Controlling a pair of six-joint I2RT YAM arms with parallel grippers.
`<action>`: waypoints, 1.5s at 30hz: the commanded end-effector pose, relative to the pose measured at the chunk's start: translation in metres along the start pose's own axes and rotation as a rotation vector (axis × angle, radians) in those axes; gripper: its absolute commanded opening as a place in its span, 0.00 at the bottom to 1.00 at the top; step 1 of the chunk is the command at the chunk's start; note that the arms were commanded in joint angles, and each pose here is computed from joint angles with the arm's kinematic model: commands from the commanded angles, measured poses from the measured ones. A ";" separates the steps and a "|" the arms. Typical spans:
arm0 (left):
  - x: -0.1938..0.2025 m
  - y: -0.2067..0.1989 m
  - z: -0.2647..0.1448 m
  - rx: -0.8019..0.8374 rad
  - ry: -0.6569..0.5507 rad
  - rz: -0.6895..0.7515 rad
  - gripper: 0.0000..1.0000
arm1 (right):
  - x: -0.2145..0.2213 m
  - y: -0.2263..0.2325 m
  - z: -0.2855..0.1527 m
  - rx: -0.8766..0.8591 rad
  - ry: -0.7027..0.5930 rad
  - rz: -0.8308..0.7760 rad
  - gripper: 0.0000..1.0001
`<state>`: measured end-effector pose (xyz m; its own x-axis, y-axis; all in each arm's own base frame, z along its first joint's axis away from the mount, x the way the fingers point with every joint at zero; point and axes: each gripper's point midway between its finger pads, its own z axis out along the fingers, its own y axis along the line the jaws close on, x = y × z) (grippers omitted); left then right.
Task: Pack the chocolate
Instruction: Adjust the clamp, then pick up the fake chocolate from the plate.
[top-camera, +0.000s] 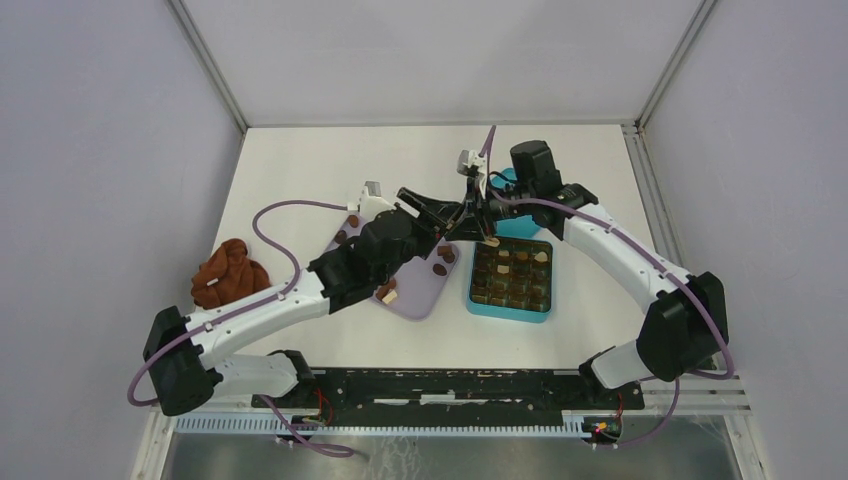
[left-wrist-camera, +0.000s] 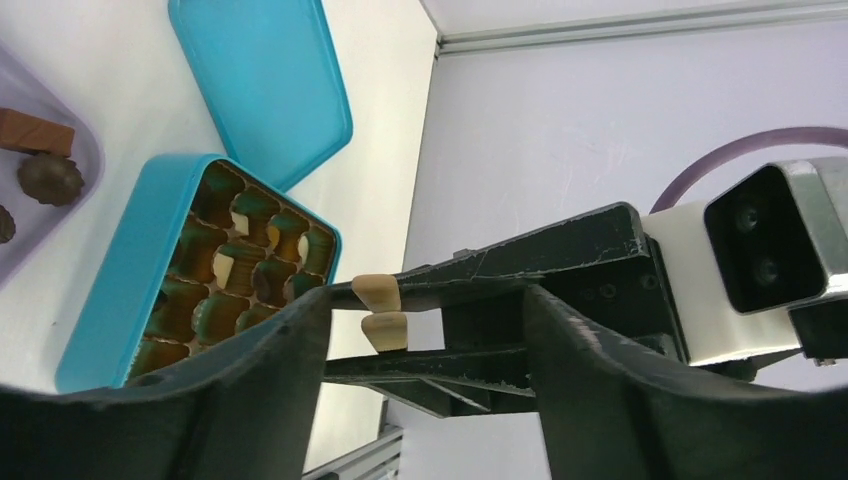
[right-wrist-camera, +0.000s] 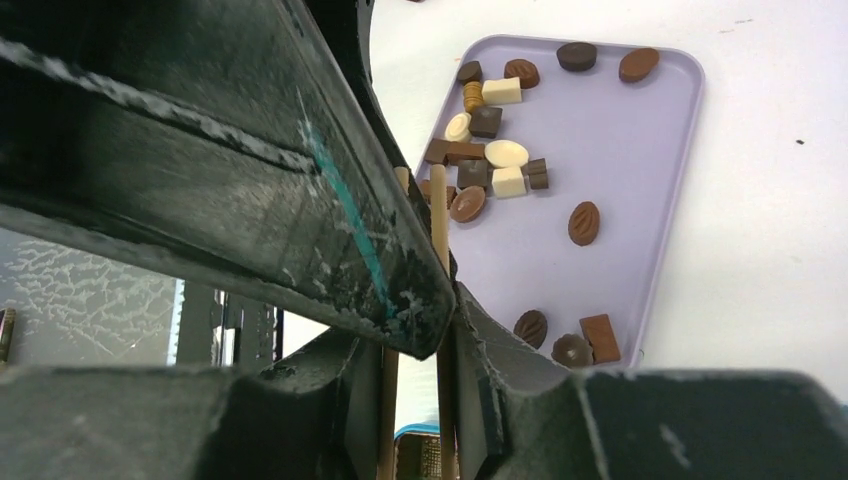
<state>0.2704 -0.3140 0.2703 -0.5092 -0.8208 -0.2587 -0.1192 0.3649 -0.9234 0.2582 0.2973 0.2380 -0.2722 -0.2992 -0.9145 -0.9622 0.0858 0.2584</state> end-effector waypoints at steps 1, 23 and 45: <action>-0.014 -0.003 -0.004 -0.007 -0.056 -0.003 0.83 | -0.019 0.022 -0.004 -0.068 -0.049 -0.063 0.23; -0.164 -0.008 -0.149 -0.219 -0.416 0.521 0.87 | 0.037 -0.025 0.025 0.193 0.385 -0.393 0.35; -0.187 0.000 -0.188 -0.154 -0.471 0.446 0.86 | 0.127 -0.018 0.106 0.092 0.796 -0.507 0.40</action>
<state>0.2061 -0.0934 0.3688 -0.1693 -0.6641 -0.7282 -0.0935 0.7464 -0.6589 0.2296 0.3544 0.0812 0.1898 -0.8632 -0.4679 -0.9815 -0.1541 -0.1138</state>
